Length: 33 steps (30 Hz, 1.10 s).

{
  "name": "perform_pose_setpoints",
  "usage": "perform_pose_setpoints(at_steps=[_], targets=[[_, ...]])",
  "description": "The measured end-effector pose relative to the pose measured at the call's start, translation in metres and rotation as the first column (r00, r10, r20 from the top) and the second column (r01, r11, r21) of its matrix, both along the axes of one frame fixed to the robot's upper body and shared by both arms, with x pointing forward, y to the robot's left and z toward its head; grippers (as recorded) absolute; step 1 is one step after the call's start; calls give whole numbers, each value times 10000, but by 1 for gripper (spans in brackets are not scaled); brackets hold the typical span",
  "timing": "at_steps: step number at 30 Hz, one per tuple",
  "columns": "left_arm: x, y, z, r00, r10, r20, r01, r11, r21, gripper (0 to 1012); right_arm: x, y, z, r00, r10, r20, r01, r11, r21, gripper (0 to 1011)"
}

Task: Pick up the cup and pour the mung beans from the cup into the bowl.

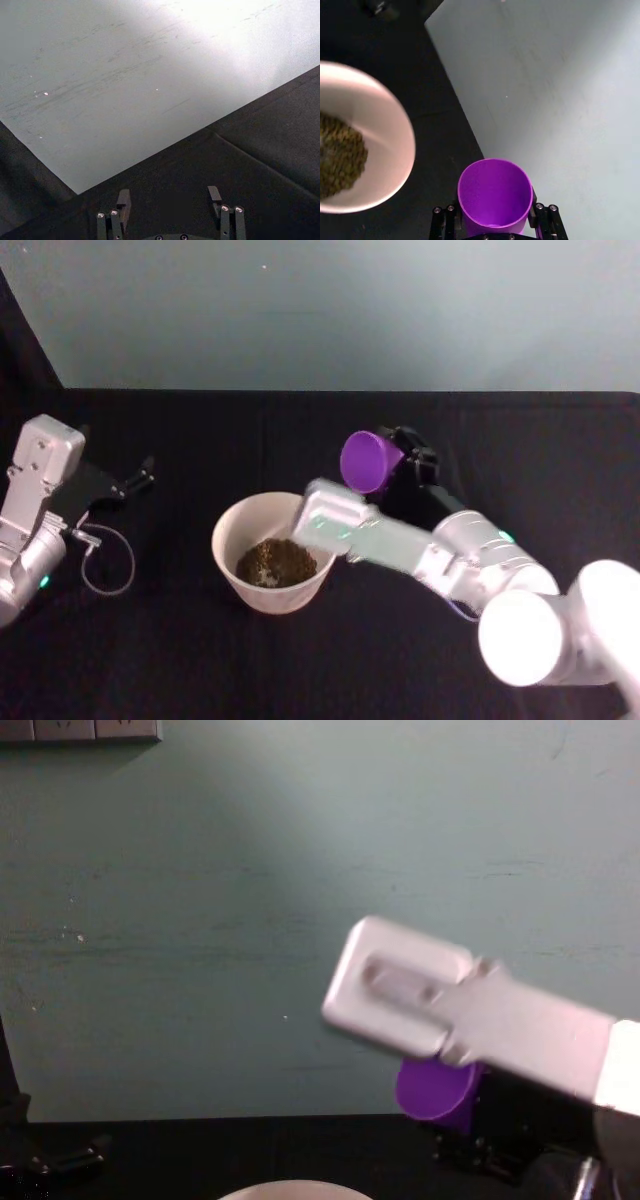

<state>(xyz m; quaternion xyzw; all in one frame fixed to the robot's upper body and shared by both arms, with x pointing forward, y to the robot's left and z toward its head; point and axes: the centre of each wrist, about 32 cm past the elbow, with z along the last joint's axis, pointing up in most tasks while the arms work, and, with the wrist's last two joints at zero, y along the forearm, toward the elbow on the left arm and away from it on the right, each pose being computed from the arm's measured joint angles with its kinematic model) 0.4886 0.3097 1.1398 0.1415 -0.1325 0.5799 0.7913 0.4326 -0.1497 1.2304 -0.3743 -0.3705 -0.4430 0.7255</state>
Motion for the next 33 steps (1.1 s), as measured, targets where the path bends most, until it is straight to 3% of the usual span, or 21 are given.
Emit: perform_pose_setpoints(at_steps=[4,5,7,8,10,14,15,16,17,19,20,23,24,27,28,33], targets=[[0,0,0,10000,0,0,0,10000,0,1000,41,-120,-34,9993,-19,-364,62,9928,1197,726],[0,0,0,10000,0,0,0,10000,0,1000,66,-187,-50,9985,69,-552,34,9829,1843,726],[0,0,0,10000,0,1,0,10000,-1,1000,93,-261,-69,9972,201,-724,-16,9691,2466,726],[0,0,0,10000,0,0,0,10000,0,1000,122,-336,-88,9952,381,-899,-89,9522,3053,724],[0,0,0,10000,0,1,0,10000,0,1000,152,-411,-104,9933,576,-1000,-182,9337,3575,726],[0,0,0,10000,0,1,0,10000,0,1000,240,-606,-155,9867,1110,-1190,-407,8764,4799,726],[0,0,0,10000,0,0,0,10000,0,1000,292,-693,-178,9821,1363,-1299,-474,8465,5302,726],[0,0,0,10000,0,1,0,10000,0,1000,316,-729,-192,9789,1518,-1371,-509,8299,5555,726],[0,0,0,10000,1,0,-1,10000,0,1000,370,-804,-224,9719,1777,-1543,-507,7985,5999,726],[0,0,0,10000,0,-1,0,10000,1,1000,415,-864,-258,9654,1989,-1688,-473,7700,6363,726],[0,0,0,10000,0,1,0,10000,-1,1000,454,-912,-301,9592,2152,-1832,-389,7427,6685,724],[0,0,0,10000,0,1,0,10000,0,1000,504,-974,-366,9506,2351,-2026,-213,7007,7132,726],[0,0,0,10000,0,1,0,10000,-1,1000,534,-1006,-418,9438,2496,-2164,-75,6711,7413,724],[0,0,0,10000,0,0,0,10000,0,1000,570,-1037,-490,9335,2697,-2362,135,6320,7748,726],[0,0,0,10000,0,0,0,10000,0,1000,590,-1048,-534,9264,2832,-2483,260,6096,7922,726],[0,0,0,10000,1,1,-1,10000,0,1000,640,-1049,-642,9061,3182,-2787,547,5652,8231,724]])
